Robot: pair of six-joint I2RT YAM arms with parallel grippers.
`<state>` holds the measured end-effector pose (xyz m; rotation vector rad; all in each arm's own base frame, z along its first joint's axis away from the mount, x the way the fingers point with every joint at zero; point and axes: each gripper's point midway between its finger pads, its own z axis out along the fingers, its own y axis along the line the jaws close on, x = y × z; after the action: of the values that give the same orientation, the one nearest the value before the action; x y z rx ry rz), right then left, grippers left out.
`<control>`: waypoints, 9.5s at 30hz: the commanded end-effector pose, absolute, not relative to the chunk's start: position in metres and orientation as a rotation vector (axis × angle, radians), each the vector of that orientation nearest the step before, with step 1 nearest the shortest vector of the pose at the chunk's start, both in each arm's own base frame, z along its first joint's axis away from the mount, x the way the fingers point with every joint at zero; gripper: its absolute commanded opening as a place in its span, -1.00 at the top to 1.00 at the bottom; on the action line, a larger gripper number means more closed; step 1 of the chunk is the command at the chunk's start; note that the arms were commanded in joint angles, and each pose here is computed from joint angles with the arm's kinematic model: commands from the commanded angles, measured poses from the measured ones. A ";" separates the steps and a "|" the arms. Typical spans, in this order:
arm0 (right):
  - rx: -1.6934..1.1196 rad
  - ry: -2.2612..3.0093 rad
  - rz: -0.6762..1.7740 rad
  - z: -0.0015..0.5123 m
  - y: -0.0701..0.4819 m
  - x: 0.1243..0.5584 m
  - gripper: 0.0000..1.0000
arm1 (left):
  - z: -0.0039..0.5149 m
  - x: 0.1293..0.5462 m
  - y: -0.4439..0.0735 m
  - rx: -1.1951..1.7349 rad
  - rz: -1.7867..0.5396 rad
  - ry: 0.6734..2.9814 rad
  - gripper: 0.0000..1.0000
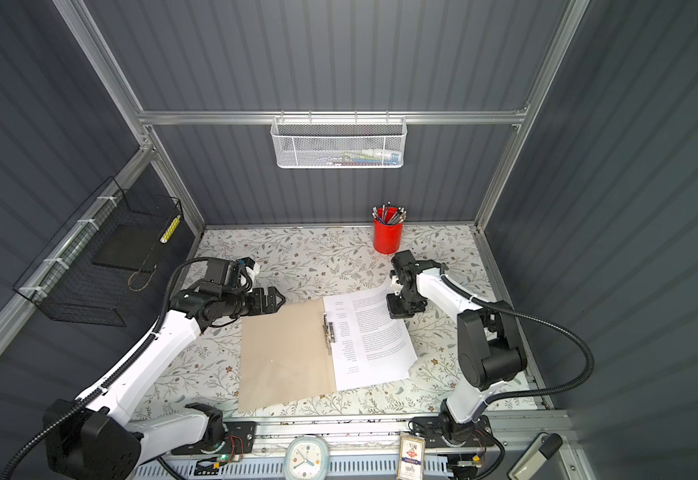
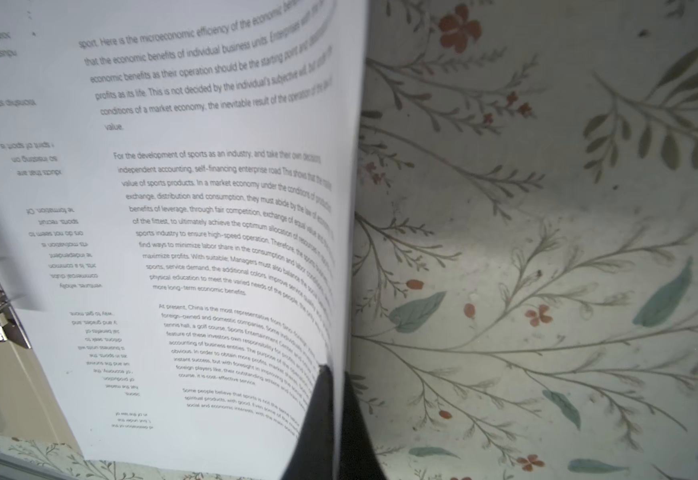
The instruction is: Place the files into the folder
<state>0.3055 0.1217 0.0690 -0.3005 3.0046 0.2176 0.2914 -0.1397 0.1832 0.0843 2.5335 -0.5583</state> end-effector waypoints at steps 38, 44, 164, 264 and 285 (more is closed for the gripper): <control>-0.301 3.028 0.436 0.051 0.166 0.293 1.00 | 0.165 0.274 -0.149 0.160 -0.630 2.593 -0.99; -0.320 3.036 0.424 0.048 0.166 0.293 1.00 | 0.164 0.274 -0.148 0.160 -0.622 2.593 -0.99; 0.725 2.542 0.629 0.040 0.072 0.343 -0.98 | 0.005 0.302 -0.311 0.101 -0.940 2.960 0.58; 0.359 2.754 0.598 0.032 0.098 0.361 -0.25 | 0.030 0.207 -0.379 0.728 -0.990 2.944 -0.79; 0.395 2.775 0.529 0.027 0.090 0.362 -0.32 | 0.010 0.203 -0.367 0.714 -0.910 3.002 -0.78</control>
<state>0.3642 0.0958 0.0293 0.3686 2.7496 0.5837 0.2145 -0.3889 0.0480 0.7424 2.8689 -1.0509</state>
